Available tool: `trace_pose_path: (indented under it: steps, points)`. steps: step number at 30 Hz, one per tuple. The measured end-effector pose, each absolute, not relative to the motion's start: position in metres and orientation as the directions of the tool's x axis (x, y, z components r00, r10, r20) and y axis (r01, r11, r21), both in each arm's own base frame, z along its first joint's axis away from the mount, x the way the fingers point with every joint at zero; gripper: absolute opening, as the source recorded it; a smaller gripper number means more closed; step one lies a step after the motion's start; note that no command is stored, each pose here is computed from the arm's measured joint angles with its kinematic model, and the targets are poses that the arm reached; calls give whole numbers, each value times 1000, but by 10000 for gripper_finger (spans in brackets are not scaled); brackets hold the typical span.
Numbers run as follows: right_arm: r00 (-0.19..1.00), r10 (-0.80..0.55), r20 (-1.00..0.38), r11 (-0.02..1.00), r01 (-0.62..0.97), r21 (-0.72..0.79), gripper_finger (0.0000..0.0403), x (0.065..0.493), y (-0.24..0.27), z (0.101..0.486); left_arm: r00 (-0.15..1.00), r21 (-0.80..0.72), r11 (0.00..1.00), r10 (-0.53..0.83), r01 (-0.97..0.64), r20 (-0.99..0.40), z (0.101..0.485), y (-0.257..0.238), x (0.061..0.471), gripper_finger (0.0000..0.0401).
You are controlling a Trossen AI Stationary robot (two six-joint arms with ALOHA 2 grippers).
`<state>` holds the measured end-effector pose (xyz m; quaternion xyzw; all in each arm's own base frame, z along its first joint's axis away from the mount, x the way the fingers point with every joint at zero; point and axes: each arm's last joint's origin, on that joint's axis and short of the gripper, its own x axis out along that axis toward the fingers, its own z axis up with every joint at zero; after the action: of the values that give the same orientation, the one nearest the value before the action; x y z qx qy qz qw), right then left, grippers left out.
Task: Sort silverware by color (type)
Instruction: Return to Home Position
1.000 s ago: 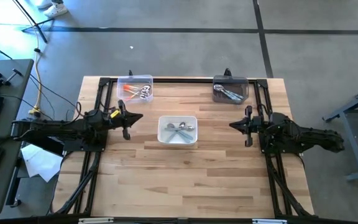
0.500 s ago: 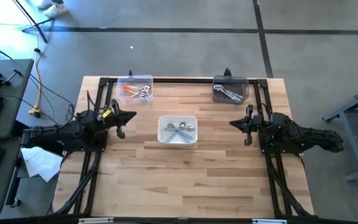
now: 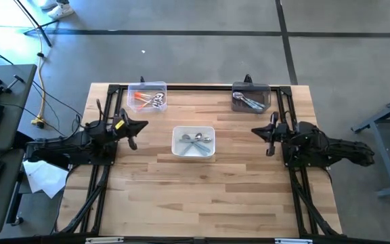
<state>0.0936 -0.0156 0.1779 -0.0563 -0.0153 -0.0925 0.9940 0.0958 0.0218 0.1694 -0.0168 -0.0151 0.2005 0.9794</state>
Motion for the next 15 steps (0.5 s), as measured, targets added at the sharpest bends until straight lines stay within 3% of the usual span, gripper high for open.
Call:
trace_pose_path:
  steps: [6, 15]
  points:
    - [958, -286, 16, 955, 286, -77, 0, 97, -20, 168, 915, -61, 913, 402, -403, -27, 165, 23, 99, 1]
    - [957, -289, 13, 956, 290, -54, 0, 97, -20, 168, 930, -16, 930, 368, -367, 26, 170, 22, 95, 1]
